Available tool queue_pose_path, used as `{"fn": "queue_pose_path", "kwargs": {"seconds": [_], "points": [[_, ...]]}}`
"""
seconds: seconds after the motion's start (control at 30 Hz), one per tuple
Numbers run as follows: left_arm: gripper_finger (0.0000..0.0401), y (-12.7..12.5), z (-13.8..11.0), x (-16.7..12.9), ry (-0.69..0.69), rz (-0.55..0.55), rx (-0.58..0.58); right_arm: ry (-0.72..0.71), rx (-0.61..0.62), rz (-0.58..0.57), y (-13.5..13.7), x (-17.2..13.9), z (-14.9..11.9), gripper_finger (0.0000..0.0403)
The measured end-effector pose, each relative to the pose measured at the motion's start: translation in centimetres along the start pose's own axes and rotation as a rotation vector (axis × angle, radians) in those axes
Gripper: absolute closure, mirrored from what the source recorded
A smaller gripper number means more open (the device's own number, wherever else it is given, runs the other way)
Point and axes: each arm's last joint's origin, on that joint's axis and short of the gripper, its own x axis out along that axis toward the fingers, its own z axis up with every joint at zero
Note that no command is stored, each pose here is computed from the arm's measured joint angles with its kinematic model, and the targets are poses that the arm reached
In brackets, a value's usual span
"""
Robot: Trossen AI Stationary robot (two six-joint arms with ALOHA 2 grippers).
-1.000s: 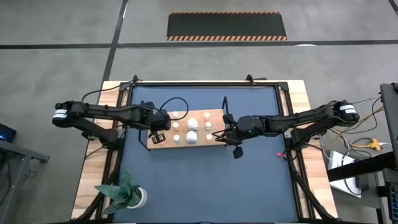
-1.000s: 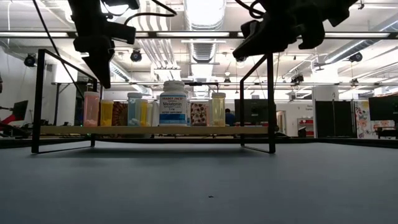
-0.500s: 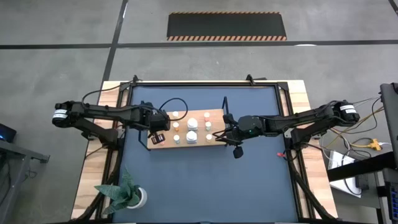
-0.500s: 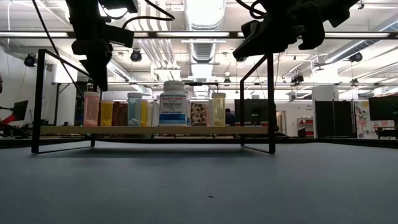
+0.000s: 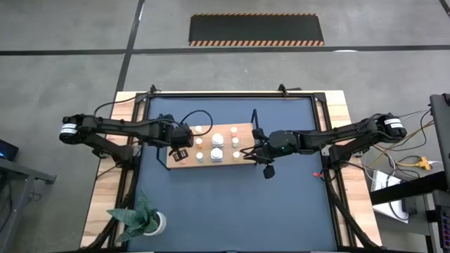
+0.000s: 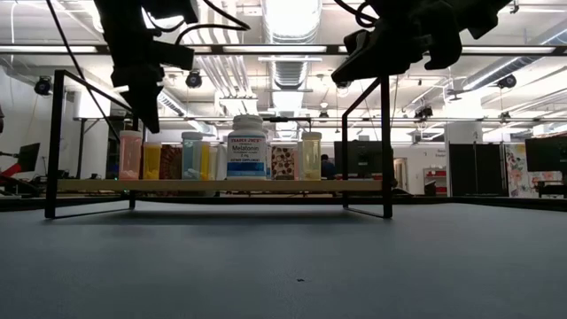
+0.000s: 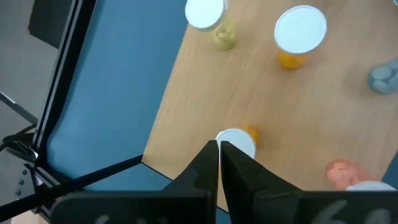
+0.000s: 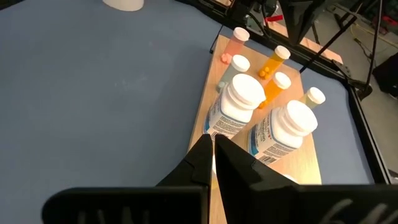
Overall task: Pick and place medicine bottles onto shelf by color
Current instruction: Put the orange pill bottle on the shelf
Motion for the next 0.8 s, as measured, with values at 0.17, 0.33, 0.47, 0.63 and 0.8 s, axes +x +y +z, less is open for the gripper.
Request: {"fn": "queue_pose_path", "kwargs": {"seconds": [0.17,0.33,0.47,0.63,0.8], "points": [[0.0401,-0.2,0.2,0.3,-0.003,-0.001,-0.008,0.001,0.001,0.0,0.0,0.0,0.0,0.0394],[0.0401,-0.8,0.7,1.1,0.001,0.0,-0.006,0.001,0.008,0.0,0.0,0.0,0.0,0.0394],[0.0401,-1.1,0.8,1.6,0.027,0.011,0.007,0.002,0.012,0.001,0.0,0.0,0.0,0.0394],[0.0401,-1.1,0.8,1.6,0.033,-0.014,0.004,0.002,0.013,0.001,0.0,0.0,0.0,0.0394],[0.0401,-1.0,0.8,1.2,0.031,-0.05,-0.011,0.003,0.019,0.001,0.0,0.0,0.0,0.0394]]}}
